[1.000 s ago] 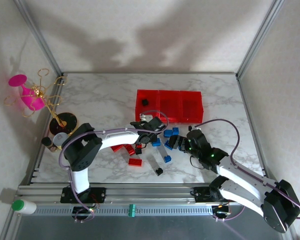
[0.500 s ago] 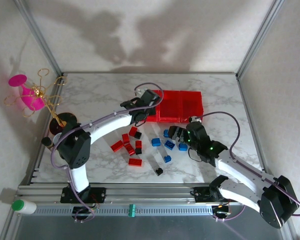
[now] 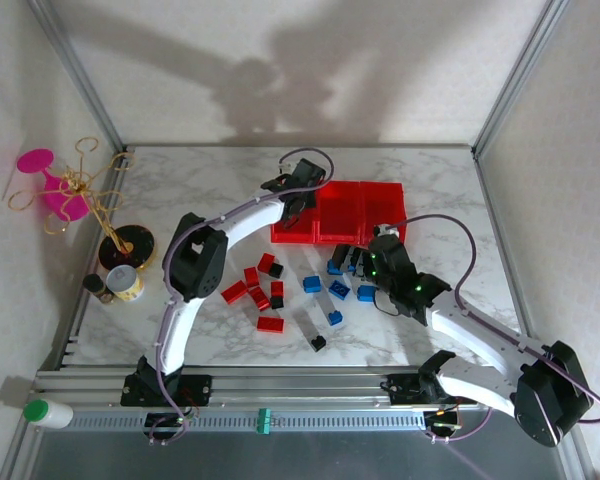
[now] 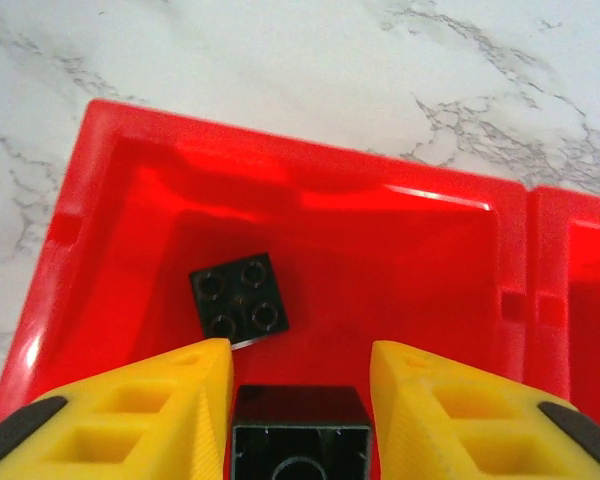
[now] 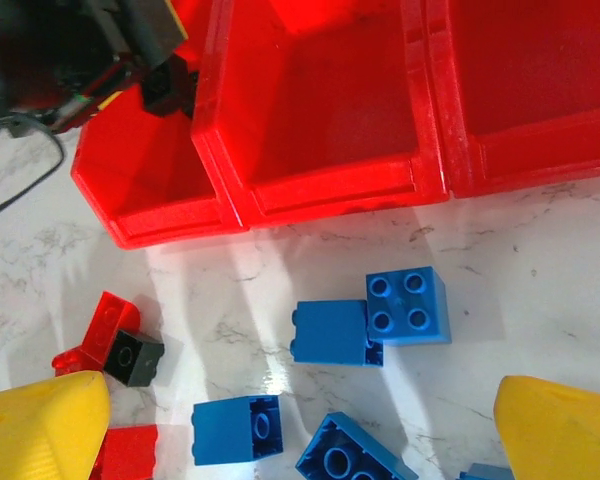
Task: Sort the legos into containers by color
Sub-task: Place the lego in the container.
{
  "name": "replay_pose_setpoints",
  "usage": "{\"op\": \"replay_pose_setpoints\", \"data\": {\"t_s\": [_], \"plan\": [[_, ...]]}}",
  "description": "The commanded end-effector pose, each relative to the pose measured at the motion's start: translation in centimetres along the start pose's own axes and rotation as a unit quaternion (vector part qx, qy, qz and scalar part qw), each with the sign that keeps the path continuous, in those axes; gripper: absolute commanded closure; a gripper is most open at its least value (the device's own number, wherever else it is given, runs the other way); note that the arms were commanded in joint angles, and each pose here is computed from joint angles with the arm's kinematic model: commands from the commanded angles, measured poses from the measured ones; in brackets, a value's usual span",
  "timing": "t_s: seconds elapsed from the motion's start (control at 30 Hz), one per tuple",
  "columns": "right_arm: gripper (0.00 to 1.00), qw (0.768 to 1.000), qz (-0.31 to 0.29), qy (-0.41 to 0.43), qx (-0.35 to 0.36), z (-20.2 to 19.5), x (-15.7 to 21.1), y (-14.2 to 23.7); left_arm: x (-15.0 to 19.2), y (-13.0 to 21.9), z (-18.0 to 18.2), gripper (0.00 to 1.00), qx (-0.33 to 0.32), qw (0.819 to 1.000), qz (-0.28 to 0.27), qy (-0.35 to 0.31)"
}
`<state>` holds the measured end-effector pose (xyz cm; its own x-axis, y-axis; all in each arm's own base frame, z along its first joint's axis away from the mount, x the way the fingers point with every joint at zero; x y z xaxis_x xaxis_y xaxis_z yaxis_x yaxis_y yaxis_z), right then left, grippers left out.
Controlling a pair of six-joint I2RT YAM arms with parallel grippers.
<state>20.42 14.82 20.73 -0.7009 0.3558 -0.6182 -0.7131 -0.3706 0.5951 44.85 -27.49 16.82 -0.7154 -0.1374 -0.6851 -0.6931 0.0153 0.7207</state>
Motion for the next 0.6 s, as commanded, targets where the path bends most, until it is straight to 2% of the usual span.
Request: {"op": "replay_pose_setpoints", "data": {"t_s": [0.0, 0.2, 0.4, 0.57], "plan": [[0.01, 1.0, -0.014, 0.008, -0.013, 0.8, -1.0, 0.4, -1.4, 0.1, -0.4, 0.55, 0.028, 1.0, 0.002, -0.004], [0.01, 1.0, -0.014, 0.015, -0.005, 1.0, -1.3, 0.3, -2.3, 1.6, -0.6, 0.52, 0.049, 0.999, 0.0, -0.007], [0.01, 0.999, 0.007, 0.031, -0.014, 1.3, -1.0, -0.1, -2.7, 6.1, 0.6, 0.53, 0.087, 0.996, -0.007, 0.007], [0.01, 0.999, 0.016, 0.035, -0.012, 1.1, -0.3, -0.3, -0.9, 10.0, 2.8, 0.53, 0.099, 0.995, -0.011, 0.008]]}}
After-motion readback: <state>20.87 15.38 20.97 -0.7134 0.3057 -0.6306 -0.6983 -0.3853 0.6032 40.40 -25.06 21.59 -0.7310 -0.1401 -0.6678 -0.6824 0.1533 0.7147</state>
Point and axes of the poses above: each hand's point on the last joint's axis, 136 mm out from that joint toward the fingers, its own y axis back along the fingers, its own z axis along the line the jaws close on, x = y × z, the point moved 10 cm from there along y, back along the fingers, and after that the axes turned 4 degrees about -y, right-handed, at the moved point
